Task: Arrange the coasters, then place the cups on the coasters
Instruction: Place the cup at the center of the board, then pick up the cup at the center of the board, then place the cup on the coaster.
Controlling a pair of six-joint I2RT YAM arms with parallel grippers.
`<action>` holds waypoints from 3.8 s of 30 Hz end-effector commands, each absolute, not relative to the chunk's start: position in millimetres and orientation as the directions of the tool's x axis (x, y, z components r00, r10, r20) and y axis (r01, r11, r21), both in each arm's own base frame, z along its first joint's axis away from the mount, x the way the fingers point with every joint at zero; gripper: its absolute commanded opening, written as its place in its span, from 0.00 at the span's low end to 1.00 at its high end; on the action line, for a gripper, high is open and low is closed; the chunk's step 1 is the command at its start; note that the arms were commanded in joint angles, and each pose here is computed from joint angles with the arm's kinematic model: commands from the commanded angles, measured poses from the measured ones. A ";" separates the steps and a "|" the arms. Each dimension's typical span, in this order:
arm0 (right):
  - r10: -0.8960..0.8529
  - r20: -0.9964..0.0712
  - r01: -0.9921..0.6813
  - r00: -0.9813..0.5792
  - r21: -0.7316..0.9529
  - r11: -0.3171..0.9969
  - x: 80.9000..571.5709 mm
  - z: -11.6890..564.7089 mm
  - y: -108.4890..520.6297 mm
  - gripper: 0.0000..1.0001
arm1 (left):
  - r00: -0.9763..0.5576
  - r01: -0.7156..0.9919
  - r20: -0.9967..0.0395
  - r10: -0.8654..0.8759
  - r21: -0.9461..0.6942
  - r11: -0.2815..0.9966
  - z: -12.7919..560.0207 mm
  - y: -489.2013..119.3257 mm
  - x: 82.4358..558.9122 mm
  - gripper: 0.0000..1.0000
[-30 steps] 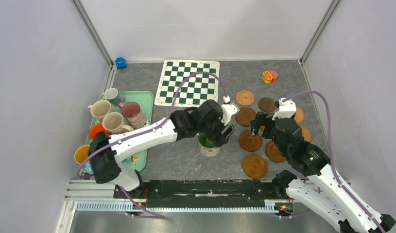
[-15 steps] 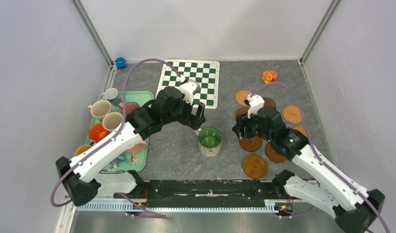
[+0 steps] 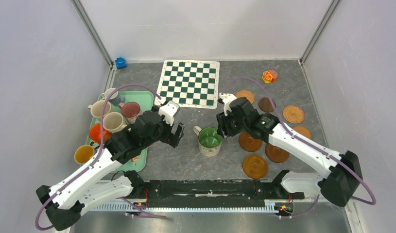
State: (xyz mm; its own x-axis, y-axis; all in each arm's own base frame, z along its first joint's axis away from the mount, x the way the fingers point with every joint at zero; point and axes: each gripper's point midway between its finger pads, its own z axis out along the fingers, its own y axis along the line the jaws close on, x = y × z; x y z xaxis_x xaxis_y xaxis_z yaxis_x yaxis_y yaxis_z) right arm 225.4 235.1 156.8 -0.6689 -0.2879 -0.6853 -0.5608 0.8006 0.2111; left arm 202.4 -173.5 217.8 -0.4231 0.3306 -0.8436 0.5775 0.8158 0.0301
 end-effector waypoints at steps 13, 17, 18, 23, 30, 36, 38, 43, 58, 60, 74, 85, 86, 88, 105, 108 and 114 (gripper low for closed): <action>-0.360 -0.615 -0.520 -0.701 0.094 0.849 245.0 121.4 251.8 0.35 | -0.410 0.533 -0.848 0.337 0.078 0.843 212.2 -160.3 207.3 1.00; -0.343 -0.611 -0.481 -0.713 0.071 0.874 248.1 115.9 247.6 0.29 | -0.417 0.529 -0.846 0.332 0.071 0.846 212.1 -159.6 206.2 1.00; -0.339 -0.610 -0.472 -0.717 0.067 0.879 248.8 114.5 246.4 0.27 | -0.418 0.530 -0.846 0.331 0.069 0.845 212.3 -159.7 205.8 1.00; -0.337 -0.595 -0.455 -0.730 0.056 0.889 251.6 110.0 246.6 0.18 | -0.416 0.523 -0.849 0.327 0.071 0.849 213.0 -157.6 205.6 1.00; -0.268 -0.642 -0.391 -0.718 0.054 0.919 263.4 137.4 244.8 0.00 | -0.419 0.532 -0.848 0.324 0.060 0.845 212.4 -158.6 202.9 1.00; -0.203 -0.680 -0.339 -0.704 0.070 0.938 279.7 172.3 241.8 0.00 | -0.423 0.502 -0.848 0.320 0.075 0.862 212.0 -152.3 205.2 1.00; -0.160 -0.698 -0.303 -0.698 0.086 0.949 287.6 186.6 235.0 0.00 | -0.424 0.505 -0.847 0.319 0.071 0.860 211.8 -153.0 204.6 1.00; -0.053 -0.742 -0.234 -0.668 0.143 0.962 312.5 222.4 202.9 0.00 | -0.423 0.475 -0.851 0.311 0.084 0.876 213.3 -147.5 207.5 1.00; 0.238 -0.789 0.310 -0.566 0.064 0.949 361.2 246.4 -29.0 0.00 | -0.426 0.438 -0.852 0.305 0.101 0.893 214.1 -141.9 211.8 1.00; 0.306 -0.794 0.397 -0.525 0.089 0.914 360.1 243.9 -55.8 0.00 | -0.423 0.438 -0.854 0.303 0.099 0.893 214.4 -142.0 211.8 1.00; 0.495 -0.812 0.652 -0.309 0.199 0.732 374.5 230.4 -140.5 0.00 | -0.428 0.384 -0.850 0.308 0.137 0.913 208.1 -133.0 218.5 1.00; 0.477 -0.829 0.723 -0.294 0.134 0.678 371.3 206.4 -186.1 0.00 | -0.424 0.318 -0.844 0.329 0.202 0.926 205.2 -119.3 226.0 1.00; 0.484 -0.821 0.722 -0.303 0.133 0.679 371.1 201.6 -188.3 0.00 | -0.424 0.319 -0.843 0.331 0.203 0.926 204.4 -119.7 226.3 1.00; 0.509 -0.802 0.717 -0.314 0.152 0.681 370.1 192.6 -192.0 0.00 | -0.423 0.319 -0.841 0.337 0.209 0.924 203.5 -120.3 227.7 1.00; 0.559 -0.768 0.709 -0.313 0.203 0.675 373.7 173.3 -195.8 0.00 | -0.446 0.298 -0.817 0.364 0.248 0.922 196.3 -118.1 232.5 1.00; 0.559 -0.765 0.699 -0.318 0.209 0.684 375.4 175.7 -193.8 0.00 | -0.444 0.288 -0.819 0.363 0.254 0.923 197.9 -116.2 233.3 1.00; 0.552 -0.770 0.700 -0.319 0.201 0.685 373.8 179.1 -194.6 0.00 | -0.431 0.285 -0.831 0.350 0.243 0.927 202.0 -113.9 230.9 1.00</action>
State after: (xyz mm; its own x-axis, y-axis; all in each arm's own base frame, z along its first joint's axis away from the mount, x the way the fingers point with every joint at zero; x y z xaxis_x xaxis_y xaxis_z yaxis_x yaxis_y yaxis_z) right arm 343.0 -182.6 128.4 -0.4541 0.5976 -0.6608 0.7281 0.6764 0.1114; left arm 226.7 -115.8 188.5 -0.4694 0.3916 -0.7914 0.3223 0.9104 0.2593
